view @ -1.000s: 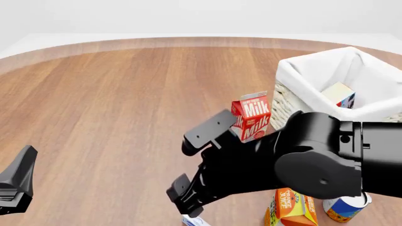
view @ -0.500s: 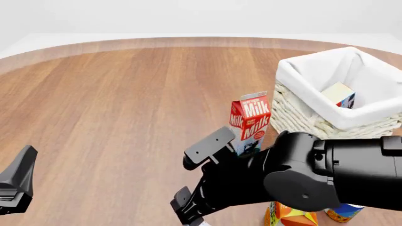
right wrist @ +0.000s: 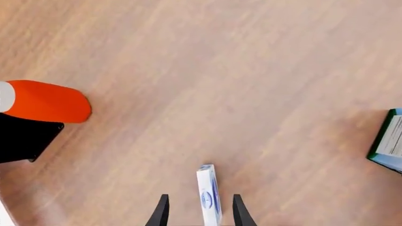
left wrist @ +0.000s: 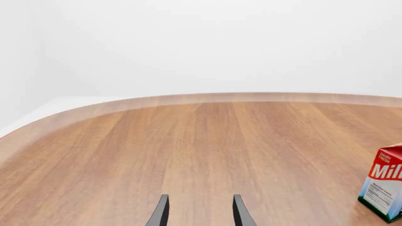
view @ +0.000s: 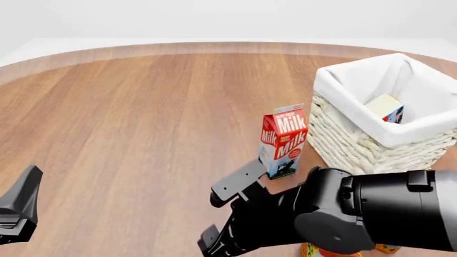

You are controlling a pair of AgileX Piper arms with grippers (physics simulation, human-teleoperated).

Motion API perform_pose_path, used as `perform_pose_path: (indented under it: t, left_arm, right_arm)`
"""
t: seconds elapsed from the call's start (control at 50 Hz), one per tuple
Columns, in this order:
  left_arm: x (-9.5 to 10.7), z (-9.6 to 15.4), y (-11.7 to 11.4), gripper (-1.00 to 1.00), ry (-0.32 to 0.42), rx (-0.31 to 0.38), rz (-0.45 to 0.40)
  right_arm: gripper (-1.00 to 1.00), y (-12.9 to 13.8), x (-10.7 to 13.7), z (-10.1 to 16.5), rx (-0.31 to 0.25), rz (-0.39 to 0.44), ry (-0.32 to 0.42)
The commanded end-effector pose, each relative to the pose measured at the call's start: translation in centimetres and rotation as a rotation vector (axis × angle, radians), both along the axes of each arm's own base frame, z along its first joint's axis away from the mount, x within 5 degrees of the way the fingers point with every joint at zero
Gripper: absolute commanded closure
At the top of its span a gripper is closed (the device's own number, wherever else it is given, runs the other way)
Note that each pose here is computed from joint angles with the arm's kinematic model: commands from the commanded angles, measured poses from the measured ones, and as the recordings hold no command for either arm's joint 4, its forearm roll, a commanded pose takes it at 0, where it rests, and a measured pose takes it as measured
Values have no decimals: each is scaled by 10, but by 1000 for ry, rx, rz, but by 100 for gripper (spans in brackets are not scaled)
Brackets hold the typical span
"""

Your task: Pick up the cream cheese box and the butter, and put them in the basket.

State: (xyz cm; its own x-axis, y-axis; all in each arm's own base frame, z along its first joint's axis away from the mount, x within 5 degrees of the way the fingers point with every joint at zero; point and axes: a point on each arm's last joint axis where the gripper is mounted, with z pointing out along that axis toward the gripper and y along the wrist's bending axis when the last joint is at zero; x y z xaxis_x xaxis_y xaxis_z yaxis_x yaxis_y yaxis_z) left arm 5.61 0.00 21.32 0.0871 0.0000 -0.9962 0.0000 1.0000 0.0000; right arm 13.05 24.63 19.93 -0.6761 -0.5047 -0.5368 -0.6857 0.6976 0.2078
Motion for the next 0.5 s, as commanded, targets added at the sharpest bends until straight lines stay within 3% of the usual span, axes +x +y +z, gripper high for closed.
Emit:
perform_pose_path:
  t: [0.02, 0.5]
  left_arm:
    - [0, 0, 0, -100, 0, 0, 0]
    - [0, 0, 0, -100, 0, 0, 0]
  right_arm:
    - [-100, 0, -4, -10, -7, -6, 17]
    - [-100, -1, -5, -21, -2, -17, 27]
